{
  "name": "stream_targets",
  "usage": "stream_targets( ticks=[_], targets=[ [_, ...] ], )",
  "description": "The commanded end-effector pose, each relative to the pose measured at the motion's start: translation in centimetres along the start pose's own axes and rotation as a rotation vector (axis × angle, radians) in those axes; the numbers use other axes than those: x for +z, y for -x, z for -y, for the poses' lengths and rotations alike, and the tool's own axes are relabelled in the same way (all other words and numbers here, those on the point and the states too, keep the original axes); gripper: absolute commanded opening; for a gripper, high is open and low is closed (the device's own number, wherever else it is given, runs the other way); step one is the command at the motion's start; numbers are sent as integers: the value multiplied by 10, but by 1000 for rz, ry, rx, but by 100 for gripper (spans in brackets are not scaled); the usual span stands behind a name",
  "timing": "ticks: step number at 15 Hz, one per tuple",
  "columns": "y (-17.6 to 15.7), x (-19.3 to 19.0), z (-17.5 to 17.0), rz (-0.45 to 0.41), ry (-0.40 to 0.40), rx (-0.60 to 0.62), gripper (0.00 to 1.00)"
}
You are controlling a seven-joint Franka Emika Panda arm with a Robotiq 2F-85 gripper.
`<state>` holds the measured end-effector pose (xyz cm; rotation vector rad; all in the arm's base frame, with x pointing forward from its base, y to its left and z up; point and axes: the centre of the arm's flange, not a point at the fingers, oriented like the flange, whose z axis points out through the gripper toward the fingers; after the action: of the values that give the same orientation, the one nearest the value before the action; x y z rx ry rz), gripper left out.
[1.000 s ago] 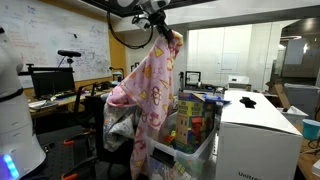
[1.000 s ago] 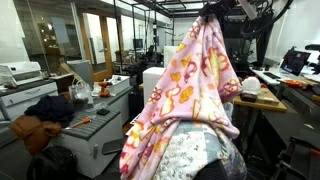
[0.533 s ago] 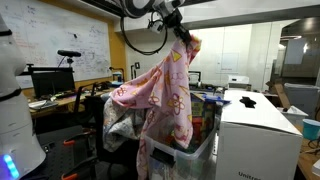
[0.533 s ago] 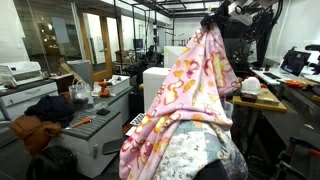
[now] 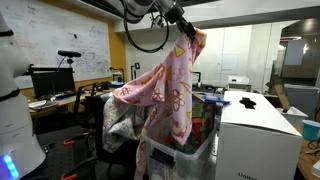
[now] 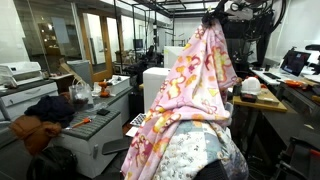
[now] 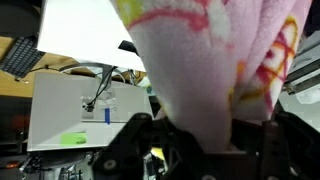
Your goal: Place the pink fleece blanket on the clear storage bin
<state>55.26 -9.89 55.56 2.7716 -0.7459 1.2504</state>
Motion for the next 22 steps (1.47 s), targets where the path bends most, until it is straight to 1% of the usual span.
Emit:
stream_targets(
  ticks=[1,3,5,6,9,18,20,22],
  targets=[
    [-4,-3,11,-21,69,-20,0],
    [2,1,11,-7,92,-41,0],
    [12,6,13,40,96,-68,0],
    [13,9,6,22,83,-53,0],
    [18,13,10,40,86,-62,0],
    [18,14,10,41,87,-62,0],
    [15,25,8,33,106,-50,0],
    [5,38,3,-3,128,-40,0]
  ],
)
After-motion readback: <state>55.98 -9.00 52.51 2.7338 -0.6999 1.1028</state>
